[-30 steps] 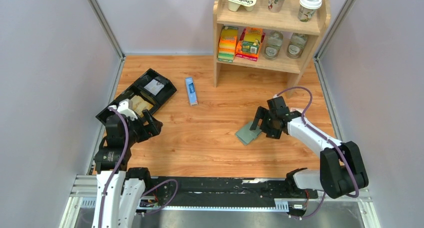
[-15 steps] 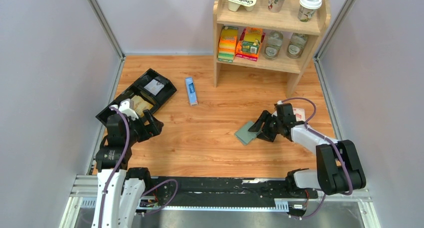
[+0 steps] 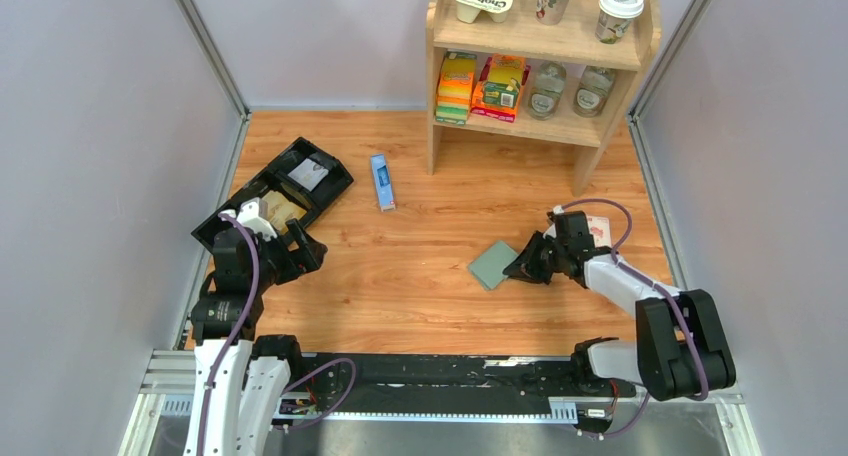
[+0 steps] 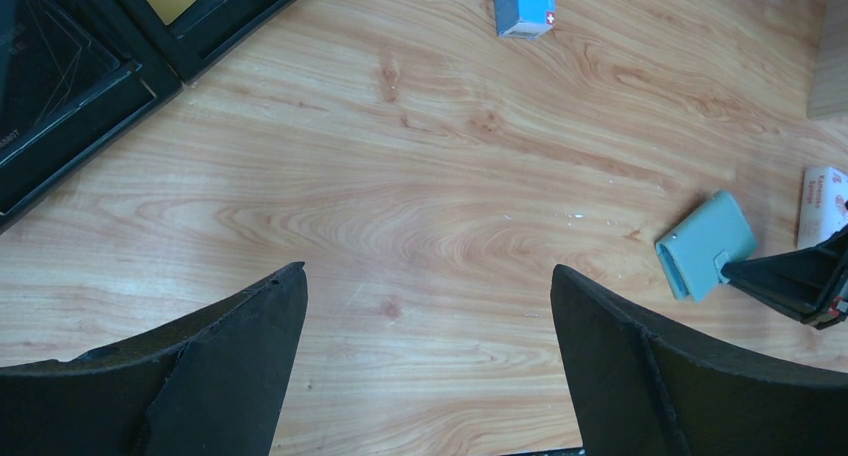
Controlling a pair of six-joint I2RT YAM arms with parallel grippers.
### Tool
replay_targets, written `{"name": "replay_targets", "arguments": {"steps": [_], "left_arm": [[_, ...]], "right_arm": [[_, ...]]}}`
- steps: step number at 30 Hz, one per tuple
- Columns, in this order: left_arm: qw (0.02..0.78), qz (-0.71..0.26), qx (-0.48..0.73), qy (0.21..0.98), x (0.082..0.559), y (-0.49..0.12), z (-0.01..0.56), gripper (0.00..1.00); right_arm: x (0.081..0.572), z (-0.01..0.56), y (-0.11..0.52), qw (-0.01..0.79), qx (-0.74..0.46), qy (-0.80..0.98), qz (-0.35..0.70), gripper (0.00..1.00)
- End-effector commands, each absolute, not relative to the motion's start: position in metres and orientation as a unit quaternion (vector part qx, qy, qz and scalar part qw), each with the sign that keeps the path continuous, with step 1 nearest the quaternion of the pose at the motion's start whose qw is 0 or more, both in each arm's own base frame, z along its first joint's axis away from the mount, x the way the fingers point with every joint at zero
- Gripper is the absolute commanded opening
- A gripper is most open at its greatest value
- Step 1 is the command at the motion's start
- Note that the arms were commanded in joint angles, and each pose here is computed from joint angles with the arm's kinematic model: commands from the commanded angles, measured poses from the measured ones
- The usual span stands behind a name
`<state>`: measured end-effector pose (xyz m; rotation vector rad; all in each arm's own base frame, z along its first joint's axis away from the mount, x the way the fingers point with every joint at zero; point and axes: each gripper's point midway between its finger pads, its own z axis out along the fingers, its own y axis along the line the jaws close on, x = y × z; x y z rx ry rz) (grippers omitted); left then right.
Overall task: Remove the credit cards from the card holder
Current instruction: Open the card holder at the center of the board.
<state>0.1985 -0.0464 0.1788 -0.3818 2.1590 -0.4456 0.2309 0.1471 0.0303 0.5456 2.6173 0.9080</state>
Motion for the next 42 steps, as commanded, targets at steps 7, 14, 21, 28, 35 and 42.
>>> {"name": "replay_targets", "arguments": {"steps": [7, 14, 21, 28, 35, 42], "left_arm": [[0.457, -0.179, -0.139, 0.860, 0.201, -0.046, 0.187, 0.98], [0.455, -0.180, -0.140, 0.861, 0.201, -0.046, 0.185, 0.98], [0.456, -0.184, -0.133, 0.860, 0.202, -0.048, 0.186, 0.98], [0.458, -0.183, -0.133, 0.860, 0.201, -0.048, 0.187, 0.98], [0.458, -0.182, -0.134, 0.860, 0.200, -0.047, 0.187, 0.98], [0.458, -0.183, -0.134, 0.859, 0.200, -0.048, 0.187, 0.98]], "right_arm": [[0.248, 0.069, 0.101, 0.212, 0.138, 0.953, 0.163, 0.00], [0.261, 0.123, 0.053, 0.271, 0.052, 0.947, -0.163, 0.00], [0.270, 0.120, 0.078, 0.243, -0.092, 0.891, -0.373, 0.00], [0.260, 0.087, 0.153, 0.233, -0.213, 0.865, -0.389, 0.00], [0.224, 0.046, 0.231, 0.195, -0.292, 0.887, -0.301, 0.11], [0.197, 0.071, 0.280, 0.177, -0.322, 0.922, -0.122, 0.69]]}}
